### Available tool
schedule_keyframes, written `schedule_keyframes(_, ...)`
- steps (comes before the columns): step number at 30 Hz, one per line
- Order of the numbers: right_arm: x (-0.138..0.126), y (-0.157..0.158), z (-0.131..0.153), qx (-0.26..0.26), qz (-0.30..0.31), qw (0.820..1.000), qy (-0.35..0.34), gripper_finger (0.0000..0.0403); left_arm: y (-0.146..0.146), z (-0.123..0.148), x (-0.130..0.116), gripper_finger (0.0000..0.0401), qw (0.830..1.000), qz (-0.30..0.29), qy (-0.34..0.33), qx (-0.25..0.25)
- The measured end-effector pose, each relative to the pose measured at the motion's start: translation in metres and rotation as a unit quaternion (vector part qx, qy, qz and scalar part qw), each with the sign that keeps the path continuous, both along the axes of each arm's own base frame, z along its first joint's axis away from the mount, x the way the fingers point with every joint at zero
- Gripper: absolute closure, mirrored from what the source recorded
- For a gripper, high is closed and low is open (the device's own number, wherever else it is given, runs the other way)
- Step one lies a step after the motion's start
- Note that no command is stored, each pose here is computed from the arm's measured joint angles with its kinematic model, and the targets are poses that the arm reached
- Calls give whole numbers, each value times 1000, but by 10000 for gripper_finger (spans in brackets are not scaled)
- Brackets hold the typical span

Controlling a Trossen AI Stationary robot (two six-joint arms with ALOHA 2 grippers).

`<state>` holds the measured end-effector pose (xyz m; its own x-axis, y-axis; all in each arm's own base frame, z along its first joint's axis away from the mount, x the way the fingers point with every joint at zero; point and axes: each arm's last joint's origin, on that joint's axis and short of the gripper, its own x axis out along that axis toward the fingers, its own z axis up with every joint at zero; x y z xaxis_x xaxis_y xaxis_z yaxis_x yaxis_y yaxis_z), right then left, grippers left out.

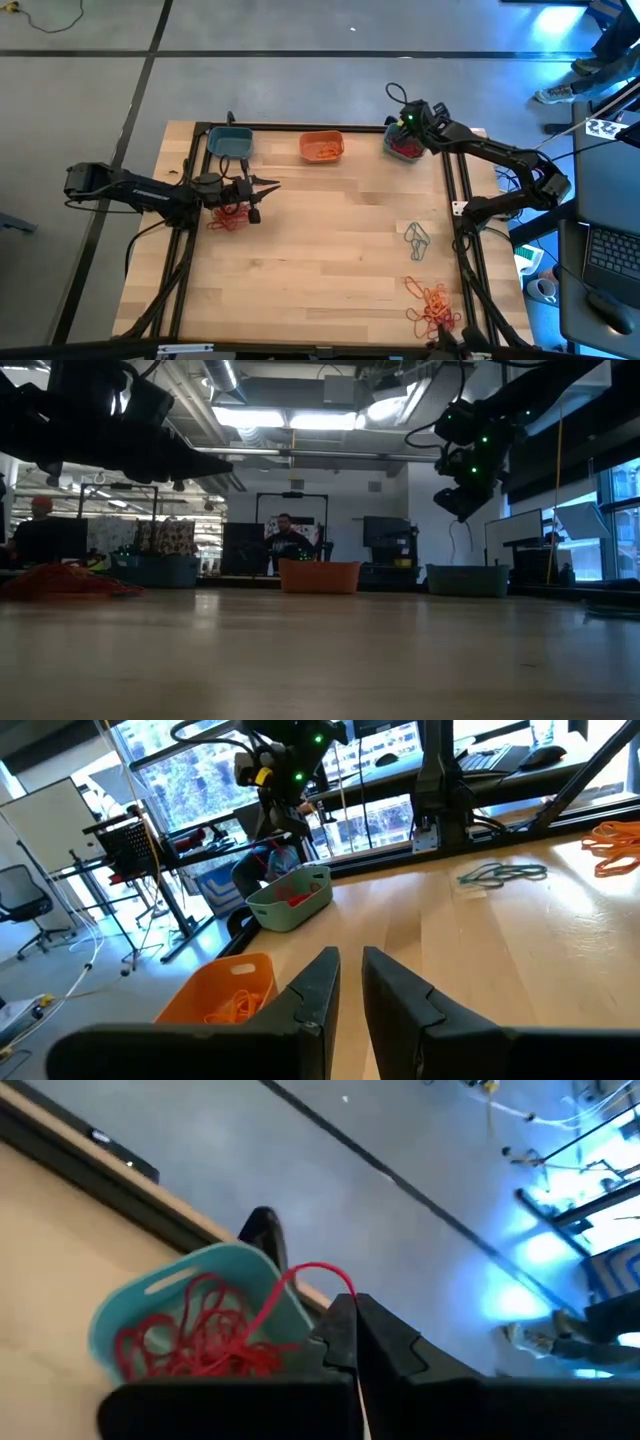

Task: Sort rubber bands into baskets
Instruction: Put the red rubber band into the green bin

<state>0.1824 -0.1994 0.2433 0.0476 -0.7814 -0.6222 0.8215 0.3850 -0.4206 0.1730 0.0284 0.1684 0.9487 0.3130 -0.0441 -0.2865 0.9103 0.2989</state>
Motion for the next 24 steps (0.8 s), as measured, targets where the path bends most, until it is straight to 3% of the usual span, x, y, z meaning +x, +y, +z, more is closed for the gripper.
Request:
schedule_keyframes(5, -1, 2, -9, 43, 2, 999, 4, 378, 0, 0, 0, 356, 1000, 0, -1, -3)
schedule_keyframes(15, 3, 1, -21, 86, 19, 996, 5, 245, 0, 0, 0, 356, 1000, 0, -3, -4)
schedule_keyframes(24, 9, 7, -22, 114, 45, 992, -29, 222, 0, -1, 0, 356, 1000, 1, -4, -26)
